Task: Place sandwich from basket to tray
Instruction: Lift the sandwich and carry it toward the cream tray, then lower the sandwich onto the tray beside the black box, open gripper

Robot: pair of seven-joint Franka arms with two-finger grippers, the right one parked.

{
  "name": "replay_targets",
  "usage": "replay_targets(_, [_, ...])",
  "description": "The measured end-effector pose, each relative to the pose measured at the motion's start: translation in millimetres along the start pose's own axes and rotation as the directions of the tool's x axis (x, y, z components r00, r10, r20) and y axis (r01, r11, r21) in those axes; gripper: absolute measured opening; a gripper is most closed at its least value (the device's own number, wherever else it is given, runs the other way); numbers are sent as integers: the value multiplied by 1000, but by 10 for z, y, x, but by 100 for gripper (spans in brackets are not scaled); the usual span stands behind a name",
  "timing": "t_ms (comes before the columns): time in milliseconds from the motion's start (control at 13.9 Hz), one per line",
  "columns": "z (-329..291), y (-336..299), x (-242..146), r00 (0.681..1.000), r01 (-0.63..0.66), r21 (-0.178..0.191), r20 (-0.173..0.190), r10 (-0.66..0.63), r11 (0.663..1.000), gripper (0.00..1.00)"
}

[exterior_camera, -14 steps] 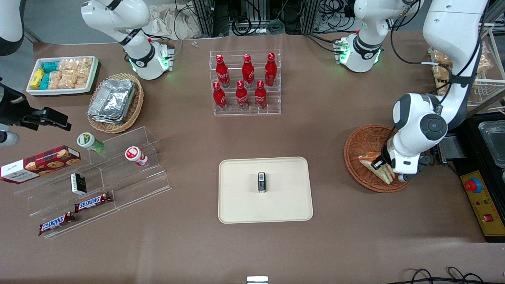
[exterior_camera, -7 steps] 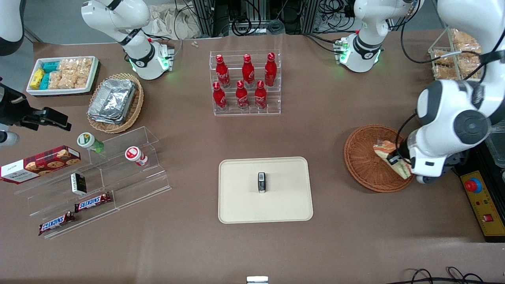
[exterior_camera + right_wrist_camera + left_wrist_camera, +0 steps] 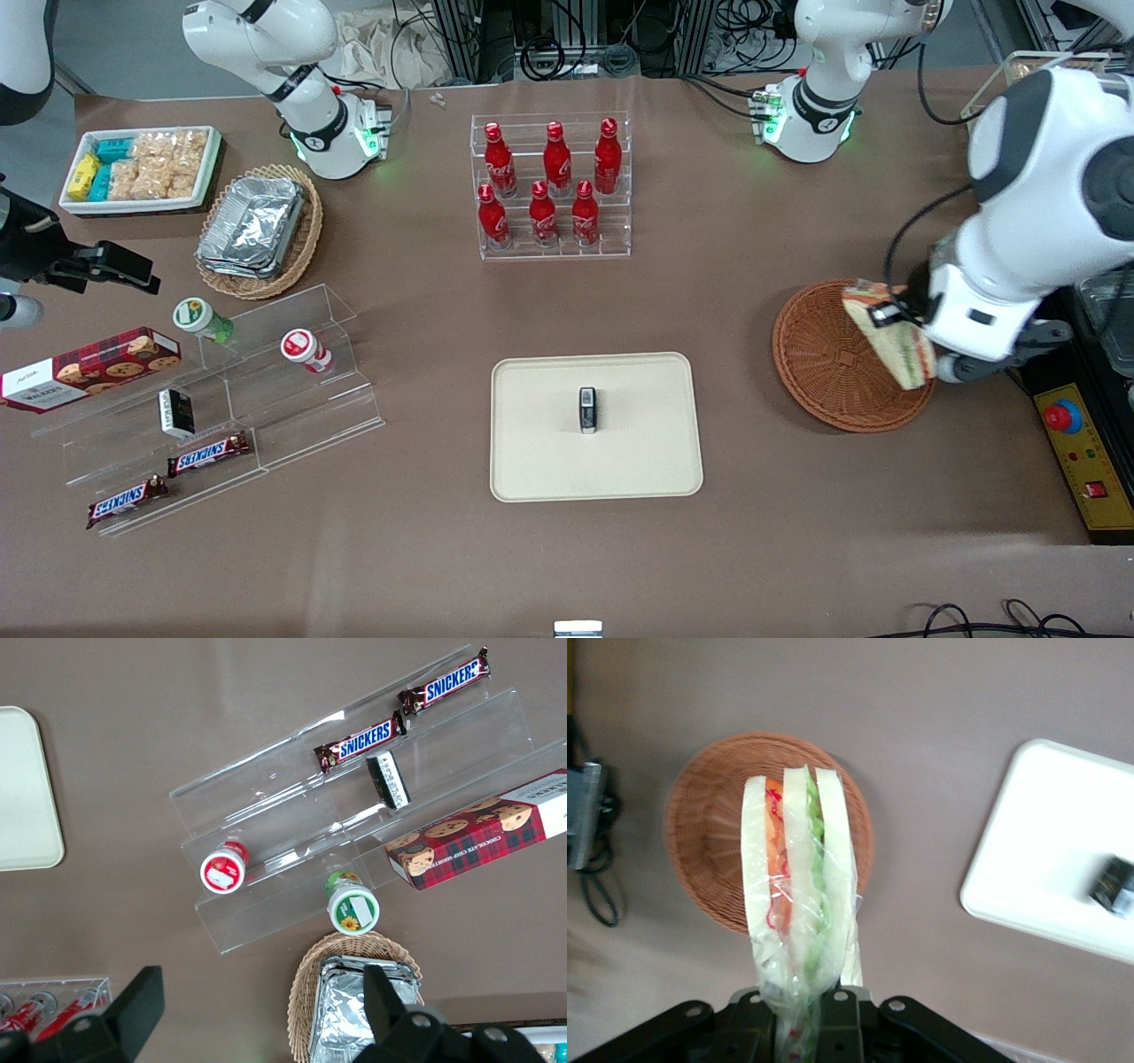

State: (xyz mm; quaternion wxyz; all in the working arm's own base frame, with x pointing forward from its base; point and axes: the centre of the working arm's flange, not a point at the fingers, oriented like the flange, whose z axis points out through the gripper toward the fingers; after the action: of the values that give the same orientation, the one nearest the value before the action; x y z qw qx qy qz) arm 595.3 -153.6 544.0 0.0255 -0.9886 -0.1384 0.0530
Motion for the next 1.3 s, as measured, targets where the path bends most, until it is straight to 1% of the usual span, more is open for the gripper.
replay_targets(144, [147,416,-156,996,-84,-15,23,84,996,18])
replay_targets(216, [290,641,-173,992,-122,-39,26,123,992,18])
replay_targets(288, [479,874,-157,987,-154,-71,23,156,985,18])
replay_targets(432, [990,1301,-78,978,-202,-127,22,206,971,18])
replay_targets(505, [1287,1513,-46,973,-230,-138,7,233,963,18])
replay_targets(577, [1591,1706,-32,968,-248,-136,-9,249,959,18])
replay_targets(721, [2154,1973,-13,968,-252,-118,-34,250,960,18])
replay_targets(865, [2571,2123,19,966,-256,-116,-62,251,960,18])
replay_targets(937, [2723,2153,42,965,-260,-116,-68,253,959,18])
replay_targets(1081, [2903,2164,81,964,-263,-112,-62,258,958,18])
replay_targets(1297, [2923,2174,87,963,-268,-109,-66,262,957,17])
